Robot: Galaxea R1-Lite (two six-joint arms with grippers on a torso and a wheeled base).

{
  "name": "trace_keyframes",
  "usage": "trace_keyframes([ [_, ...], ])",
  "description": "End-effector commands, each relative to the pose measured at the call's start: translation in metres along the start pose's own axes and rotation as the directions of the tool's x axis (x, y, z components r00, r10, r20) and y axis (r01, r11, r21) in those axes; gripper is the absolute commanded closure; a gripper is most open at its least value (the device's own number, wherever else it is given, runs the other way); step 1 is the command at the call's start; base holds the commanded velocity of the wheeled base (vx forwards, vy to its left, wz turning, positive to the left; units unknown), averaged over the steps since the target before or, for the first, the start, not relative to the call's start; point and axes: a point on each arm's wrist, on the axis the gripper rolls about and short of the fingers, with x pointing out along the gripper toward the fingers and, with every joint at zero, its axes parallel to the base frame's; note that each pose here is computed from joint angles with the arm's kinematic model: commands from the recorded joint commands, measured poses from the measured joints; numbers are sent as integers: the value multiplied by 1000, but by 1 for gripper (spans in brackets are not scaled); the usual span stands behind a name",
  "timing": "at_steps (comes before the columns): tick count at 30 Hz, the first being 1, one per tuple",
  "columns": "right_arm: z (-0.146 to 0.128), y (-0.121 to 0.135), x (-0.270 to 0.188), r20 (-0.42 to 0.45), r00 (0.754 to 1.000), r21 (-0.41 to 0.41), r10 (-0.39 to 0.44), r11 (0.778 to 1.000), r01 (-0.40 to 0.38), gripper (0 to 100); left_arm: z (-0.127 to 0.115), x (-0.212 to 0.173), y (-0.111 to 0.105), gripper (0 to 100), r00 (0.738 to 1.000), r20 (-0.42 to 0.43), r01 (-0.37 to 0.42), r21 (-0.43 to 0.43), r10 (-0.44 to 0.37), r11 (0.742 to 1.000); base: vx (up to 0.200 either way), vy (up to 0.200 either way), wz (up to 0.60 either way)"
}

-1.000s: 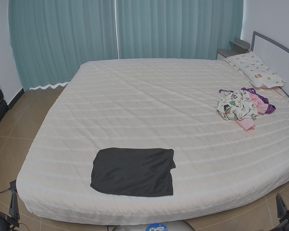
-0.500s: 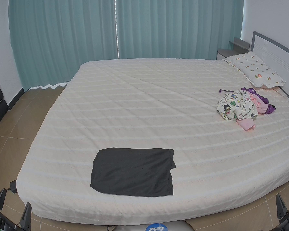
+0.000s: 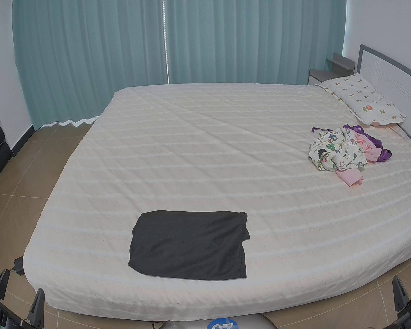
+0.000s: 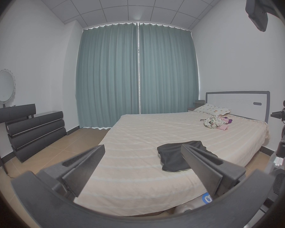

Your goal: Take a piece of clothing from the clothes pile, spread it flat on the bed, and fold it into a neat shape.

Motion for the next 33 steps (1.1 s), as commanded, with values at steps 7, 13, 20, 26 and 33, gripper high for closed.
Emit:
trace_keyframes([
  [7, -5, 0, 0, -7, 1000, 16, 3, 1000, -3, 0, -5, 0, 0, 0, 1000, -7, -1, -2, 1, 1000, 0, 0, 0],
  [13, -5, 0, 0, -7, 1000, 16, 3, 1000, -3, 0, -5, 0, 0, 0, 1000, -7, -1, -2, 1, 1000, 0, 0, 0],
  [20, -5, 0, 0, -8, 1000, 15, 3, 1000, -3, 0, -5, 0, 0, 0, 1000, -7, -1, -2, 1, 1000, 0, 0, 0],
  [26, -5, 0, 0, -7, 1000, 12, 3, 1000, -3, 0, -5, 0, 0, 0, 1000, -7, -1, -2, 1, 1000, 0, 0, 0],
  [33, -5, 0, 0, -7, 1000, 12, 3, 1000, -3, 0, -5, 0, 0, 0, 1000, -7, -1, -2, 1, 1000, 0, 0, 0],
])
